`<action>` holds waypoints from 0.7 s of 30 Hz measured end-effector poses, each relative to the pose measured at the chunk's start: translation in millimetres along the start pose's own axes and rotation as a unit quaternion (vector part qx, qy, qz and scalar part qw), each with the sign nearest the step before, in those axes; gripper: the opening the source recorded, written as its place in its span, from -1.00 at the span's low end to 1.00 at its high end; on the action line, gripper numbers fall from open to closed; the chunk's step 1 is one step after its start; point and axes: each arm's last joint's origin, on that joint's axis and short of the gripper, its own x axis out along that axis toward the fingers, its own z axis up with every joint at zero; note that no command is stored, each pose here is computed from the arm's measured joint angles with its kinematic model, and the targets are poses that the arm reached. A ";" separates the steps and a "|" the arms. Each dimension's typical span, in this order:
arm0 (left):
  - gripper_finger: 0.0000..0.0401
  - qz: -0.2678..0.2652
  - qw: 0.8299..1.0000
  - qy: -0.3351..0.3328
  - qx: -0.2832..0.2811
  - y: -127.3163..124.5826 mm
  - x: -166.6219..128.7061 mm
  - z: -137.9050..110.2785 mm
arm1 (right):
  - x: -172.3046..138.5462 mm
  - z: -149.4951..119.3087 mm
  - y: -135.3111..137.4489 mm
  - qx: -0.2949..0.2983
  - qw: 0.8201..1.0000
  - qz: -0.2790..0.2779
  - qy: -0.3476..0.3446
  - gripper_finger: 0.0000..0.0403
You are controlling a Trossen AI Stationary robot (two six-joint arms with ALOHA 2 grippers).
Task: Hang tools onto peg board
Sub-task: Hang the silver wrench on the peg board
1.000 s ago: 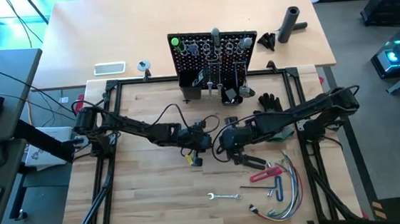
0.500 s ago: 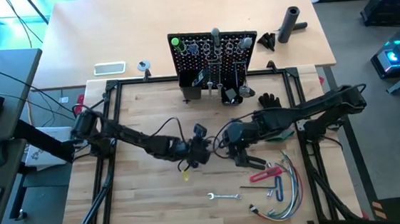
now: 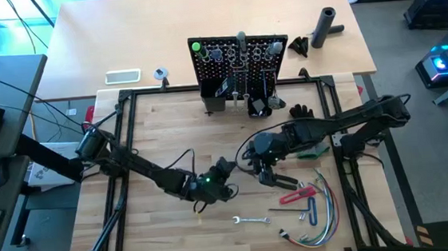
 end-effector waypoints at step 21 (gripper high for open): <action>-0.98 0.079 0.991 -0.005 0.112 19.5 -24.8 15.5 | 4.9 3.0 -2.7 0.048 0.991 0.127 -0.009 -0.26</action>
